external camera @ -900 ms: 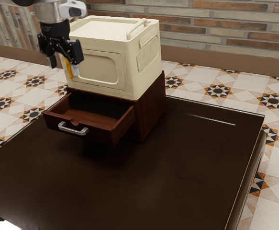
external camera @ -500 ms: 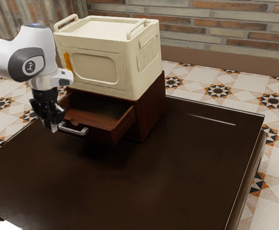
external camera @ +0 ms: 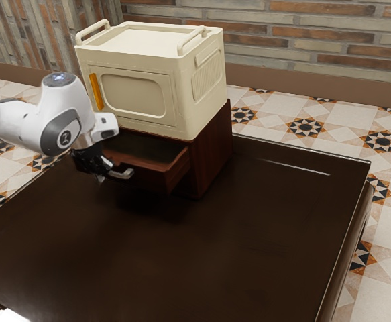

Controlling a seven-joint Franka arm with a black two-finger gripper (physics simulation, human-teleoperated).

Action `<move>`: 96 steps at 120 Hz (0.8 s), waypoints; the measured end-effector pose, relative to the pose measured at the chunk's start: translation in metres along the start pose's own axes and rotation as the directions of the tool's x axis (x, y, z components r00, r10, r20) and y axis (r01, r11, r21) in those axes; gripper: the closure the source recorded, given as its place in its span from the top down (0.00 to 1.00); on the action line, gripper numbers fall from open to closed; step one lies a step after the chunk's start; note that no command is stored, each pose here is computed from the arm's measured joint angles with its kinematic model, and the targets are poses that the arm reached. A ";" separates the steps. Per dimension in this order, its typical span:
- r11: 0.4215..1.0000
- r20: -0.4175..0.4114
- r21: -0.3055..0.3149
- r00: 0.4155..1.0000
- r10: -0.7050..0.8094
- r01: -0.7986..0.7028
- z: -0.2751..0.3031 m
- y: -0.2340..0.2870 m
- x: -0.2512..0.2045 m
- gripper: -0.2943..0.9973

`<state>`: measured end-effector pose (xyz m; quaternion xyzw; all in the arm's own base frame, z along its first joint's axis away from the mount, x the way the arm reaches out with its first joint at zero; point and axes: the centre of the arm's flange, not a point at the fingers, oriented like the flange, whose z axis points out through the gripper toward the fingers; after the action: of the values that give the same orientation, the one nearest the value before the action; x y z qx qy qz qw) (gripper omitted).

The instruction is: Push the drawer handle with one arm to close the drawer

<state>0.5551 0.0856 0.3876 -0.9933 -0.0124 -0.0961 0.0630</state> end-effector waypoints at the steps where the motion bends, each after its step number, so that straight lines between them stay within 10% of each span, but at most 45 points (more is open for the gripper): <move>1: 1.000 -0.004 0.001 1.000 0.000 0.000 0.000 0.000 0.002 0.17; 96: 0.998 -0.149 -0.045 0.988 0.032 -0.039 0.005 0.016 0.090 0.16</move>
<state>0.6454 0.0715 0.3979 -0.9847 0.0123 -0.1689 0.0415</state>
